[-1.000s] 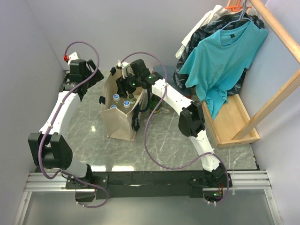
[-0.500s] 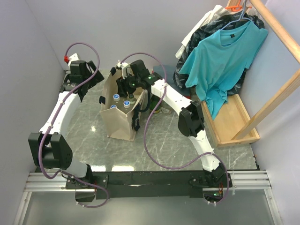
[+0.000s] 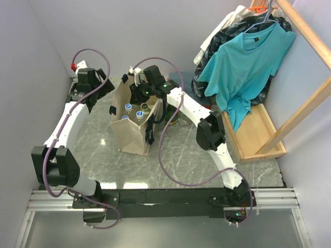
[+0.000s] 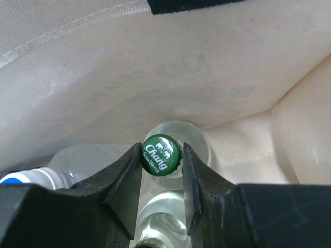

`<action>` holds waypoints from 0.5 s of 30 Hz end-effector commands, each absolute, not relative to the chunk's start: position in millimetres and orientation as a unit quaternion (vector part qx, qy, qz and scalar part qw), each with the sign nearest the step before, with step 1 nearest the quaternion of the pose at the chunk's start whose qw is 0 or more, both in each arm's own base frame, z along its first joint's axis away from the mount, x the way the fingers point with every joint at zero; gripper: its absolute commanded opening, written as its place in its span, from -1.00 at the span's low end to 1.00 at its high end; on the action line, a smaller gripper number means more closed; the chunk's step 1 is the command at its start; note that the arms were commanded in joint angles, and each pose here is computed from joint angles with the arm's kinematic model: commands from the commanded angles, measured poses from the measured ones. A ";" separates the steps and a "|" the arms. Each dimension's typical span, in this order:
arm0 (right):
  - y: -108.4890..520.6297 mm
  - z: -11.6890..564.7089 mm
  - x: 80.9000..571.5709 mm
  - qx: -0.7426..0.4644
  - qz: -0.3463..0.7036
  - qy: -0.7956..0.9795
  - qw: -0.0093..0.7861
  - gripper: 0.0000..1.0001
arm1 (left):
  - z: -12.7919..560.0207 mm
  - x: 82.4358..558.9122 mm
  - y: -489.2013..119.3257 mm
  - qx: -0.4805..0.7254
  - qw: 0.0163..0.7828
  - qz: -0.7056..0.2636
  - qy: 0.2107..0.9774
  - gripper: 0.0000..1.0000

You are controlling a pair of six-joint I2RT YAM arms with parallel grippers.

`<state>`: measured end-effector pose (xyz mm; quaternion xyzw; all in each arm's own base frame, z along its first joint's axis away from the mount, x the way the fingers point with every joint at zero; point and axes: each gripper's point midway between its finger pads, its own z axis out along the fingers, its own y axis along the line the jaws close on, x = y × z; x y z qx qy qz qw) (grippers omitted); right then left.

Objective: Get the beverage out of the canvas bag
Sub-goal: Take out the drink from the canvas bag.

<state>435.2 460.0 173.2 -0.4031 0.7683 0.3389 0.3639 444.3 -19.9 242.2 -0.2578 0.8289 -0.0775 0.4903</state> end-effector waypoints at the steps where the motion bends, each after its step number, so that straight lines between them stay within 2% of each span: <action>1: 472.9 172.6 424.2 -0.408 0.361 0.761 0.352 -1.00 | 260.1 440.6 -15.1 -0.256 0.516 -0.078 0.814 0.93; 15: 464.2 229.9 438.2 -0.392 0.330 0.739 0.437 -1.00 | 263.6 434.7 -8.8 -0.261 0.521 -0.068 0.810 0.93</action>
